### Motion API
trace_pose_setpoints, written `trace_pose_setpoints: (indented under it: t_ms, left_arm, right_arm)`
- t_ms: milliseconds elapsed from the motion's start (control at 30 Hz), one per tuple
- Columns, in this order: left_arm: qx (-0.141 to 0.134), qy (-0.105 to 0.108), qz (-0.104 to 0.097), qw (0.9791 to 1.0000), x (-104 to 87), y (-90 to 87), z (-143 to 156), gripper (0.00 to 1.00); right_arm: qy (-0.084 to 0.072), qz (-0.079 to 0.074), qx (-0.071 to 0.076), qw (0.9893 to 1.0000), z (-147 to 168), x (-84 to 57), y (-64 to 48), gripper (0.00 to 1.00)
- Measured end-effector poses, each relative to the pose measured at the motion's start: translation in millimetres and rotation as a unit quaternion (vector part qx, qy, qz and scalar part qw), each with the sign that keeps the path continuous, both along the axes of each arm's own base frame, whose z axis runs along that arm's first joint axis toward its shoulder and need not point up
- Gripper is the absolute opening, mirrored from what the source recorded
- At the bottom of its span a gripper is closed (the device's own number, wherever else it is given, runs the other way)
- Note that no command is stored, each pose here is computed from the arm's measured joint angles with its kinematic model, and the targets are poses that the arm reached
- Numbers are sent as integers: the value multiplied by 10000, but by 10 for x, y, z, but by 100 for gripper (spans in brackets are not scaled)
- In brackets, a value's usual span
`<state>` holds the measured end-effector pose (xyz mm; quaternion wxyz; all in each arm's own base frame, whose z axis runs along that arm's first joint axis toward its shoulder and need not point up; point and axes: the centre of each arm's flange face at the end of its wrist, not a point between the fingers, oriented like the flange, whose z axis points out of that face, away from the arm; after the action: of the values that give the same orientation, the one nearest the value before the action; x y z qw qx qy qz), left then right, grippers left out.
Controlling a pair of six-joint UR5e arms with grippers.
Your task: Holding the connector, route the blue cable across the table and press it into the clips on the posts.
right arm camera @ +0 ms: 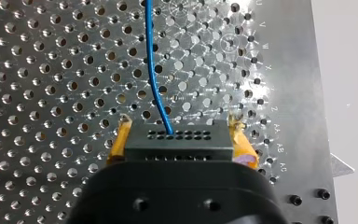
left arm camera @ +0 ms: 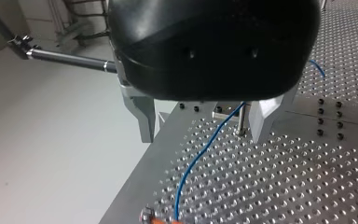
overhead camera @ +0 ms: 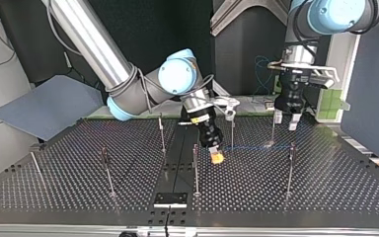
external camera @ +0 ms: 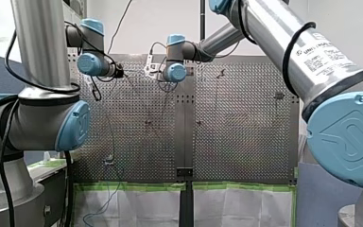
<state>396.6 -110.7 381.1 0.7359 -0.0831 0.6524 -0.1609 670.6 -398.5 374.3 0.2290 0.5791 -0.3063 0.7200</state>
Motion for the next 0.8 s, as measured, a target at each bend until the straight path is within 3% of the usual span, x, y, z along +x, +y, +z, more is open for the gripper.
trace_pose_setpoints:
  t_ms: [267,567,800]
  left_arm:
    - [141,-191,-63,9997,52,-124,162,99]
    - [377,-63,137,9992,280,-192,210,99]
    - [563,-178,247,9980,428,-253,250,99]
  right_arm:
    - [-2,-3,-2,10000,31,1,-5,0]
    - [3,-9,2,10000,48,-4,-13,0]
    - [8,-16,7,10000,47,-10,-22,0]
